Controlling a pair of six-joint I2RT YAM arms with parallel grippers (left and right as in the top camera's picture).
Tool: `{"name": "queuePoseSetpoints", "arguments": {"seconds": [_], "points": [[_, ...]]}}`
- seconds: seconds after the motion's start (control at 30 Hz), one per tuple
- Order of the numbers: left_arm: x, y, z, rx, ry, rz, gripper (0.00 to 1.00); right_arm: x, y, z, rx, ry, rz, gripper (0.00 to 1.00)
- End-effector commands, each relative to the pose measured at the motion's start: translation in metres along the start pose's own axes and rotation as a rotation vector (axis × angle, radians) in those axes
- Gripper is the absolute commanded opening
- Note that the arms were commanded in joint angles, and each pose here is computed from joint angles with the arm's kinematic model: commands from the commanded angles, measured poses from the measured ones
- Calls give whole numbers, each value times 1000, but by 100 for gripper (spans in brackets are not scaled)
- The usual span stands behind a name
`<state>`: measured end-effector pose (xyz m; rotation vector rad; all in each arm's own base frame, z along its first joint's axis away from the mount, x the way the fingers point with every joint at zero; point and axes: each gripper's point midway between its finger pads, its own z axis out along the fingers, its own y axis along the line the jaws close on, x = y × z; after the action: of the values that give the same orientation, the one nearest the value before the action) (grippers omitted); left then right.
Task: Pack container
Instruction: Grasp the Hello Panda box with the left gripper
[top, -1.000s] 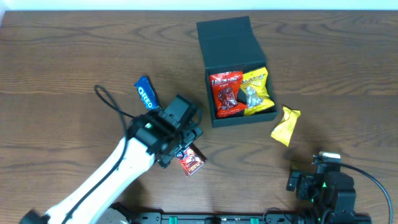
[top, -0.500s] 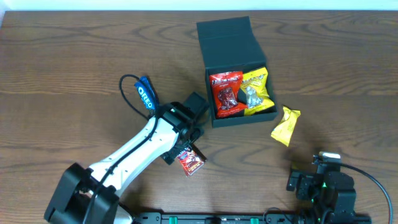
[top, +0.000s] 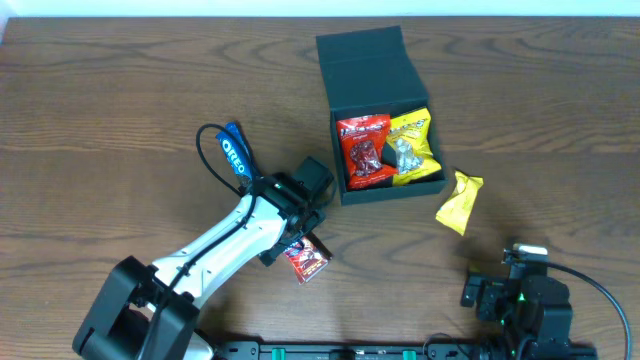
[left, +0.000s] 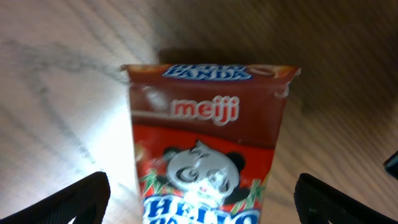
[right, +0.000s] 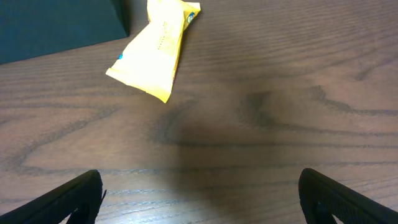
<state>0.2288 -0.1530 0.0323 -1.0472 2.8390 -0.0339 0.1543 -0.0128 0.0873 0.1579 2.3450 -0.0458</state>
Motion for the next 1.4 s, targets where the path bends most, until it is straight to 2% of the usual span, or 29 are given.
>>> {"name": "queuePoseSetpoints", "arguments": {"seconds": [0.0,0.6,0.7,0.83,0.9,1.0,1.2,1.37], "points": [[-2,7,11,-16,-7,4,96,2,-2,1,6,4,0,99],[10,0,33,-21,37,15,96,2,-2,1,6,4,0,99],[15,-2,34,-15,54,21,100,2,-2,1,6,4,0,99],[18,-5,35,-5,53,31,86,2,-2,1,6,4,0,99],[19,-6,35,-5,54,27,83,2,-2,1,6,4,0,99],[20,-6,35,-6,54,29,74,2,-2,1,6,4,0,99],[20,-6,35,-6,54,29,66,2,-2,1,6,4,0,99],[20,-6,35,-6,54,29,66,2,-2,1,6,4,0,99]]}}
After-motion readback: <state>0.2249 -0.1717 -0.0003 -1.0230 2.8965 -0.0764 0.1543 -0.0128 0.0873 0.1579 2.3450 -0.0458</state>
